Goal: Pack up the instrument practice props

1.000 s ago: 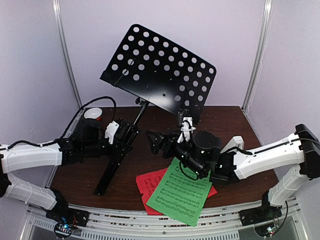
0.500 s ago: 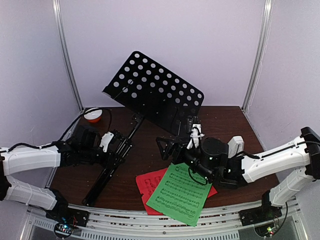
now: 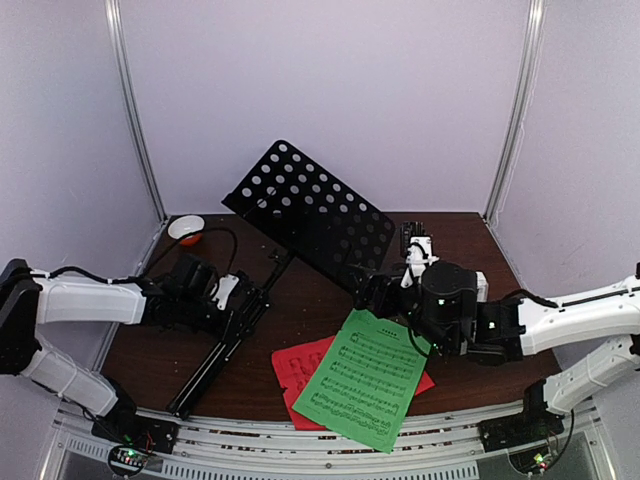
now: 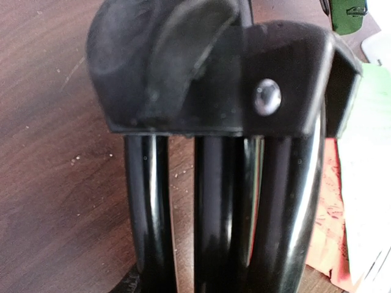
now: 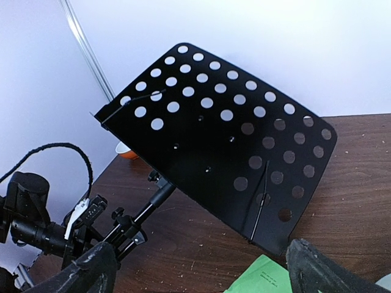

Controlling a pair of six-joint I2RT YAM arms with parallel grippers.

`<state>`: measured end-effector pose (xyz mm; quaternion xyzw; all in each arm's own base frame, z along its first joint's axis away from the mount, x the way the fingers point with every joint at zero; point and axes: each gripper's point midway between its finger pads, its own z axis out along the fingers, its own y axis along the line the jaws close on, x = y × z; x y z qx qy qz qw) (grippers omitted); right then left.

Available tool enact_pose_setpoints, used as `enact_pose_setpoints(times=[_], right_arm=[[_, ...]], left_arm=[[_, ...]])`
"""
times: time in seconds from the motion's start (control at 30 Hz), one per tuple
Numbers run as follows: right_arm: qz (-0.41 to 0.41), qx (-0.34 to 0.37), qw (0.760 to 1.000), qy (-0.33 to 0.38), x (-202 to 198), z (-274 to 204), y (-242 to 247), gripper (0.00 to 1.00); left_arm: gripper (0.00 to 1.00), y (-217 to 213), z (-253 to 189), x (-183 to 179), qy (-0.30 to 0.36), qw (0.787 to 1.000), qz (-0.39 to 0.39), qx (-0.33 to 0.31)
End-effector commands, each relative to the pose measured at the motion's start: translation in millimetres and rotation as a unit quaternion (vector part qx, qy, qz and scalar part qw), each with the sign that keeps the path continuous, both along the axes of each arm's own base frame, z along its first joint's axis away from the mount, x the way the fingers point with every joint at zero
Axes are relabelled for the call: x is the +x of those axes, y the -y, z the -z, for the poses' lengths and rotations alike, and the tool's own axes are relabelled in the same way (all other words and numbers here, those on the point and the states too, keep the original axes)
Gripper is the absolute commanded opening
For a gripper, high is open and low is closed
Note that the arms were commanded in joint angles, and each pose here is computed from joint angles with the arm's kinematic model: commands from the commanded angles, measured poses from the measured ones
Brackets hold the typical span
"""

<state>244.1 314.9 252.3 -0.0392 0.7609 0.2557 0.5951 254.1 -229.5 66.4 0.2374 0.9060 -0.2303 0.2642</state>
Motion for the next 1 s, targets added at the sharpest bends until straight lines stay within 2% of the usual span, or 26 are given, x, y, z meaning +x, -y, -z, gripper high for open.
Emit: enact_pose_setpoints(times=[0.0,0.3,0.47,0.53,0.77,0.97], right_arm=[[0.036,-0.017,0.999,-0.002,2,3,29,1.00],[0.034,0.007,0.999,-0.017,-5,6,41,1.00],[0.032,-0.003,0.999,-0.020,-7,5,46,1.00],[0.031,-0.009,0.999,-0.021,-8,5,49,1.00],[0.030,-0.017,0.999,-0.022,-11,5,54,1.00],[0.027,-0.019,0.999,-0.019,-12,4,56,1.00]], left_arm=[[0.00,42,-65,42,0.096,0.991,0.012,-0.097],[0.02,49,-29,51,0.028,0.997,-0.002,-0.074],[0.37,38,-12,55,0.021,0.999,-0.021,-0.031],[0.46,32,-4,56,0.016,0.999,-0.028,-0.008],[0.66,21,6,58,0.015,0.999,-0.037,0.031],[0.75,19,-1,63,0.027,0.998,-0.041,0.038]])
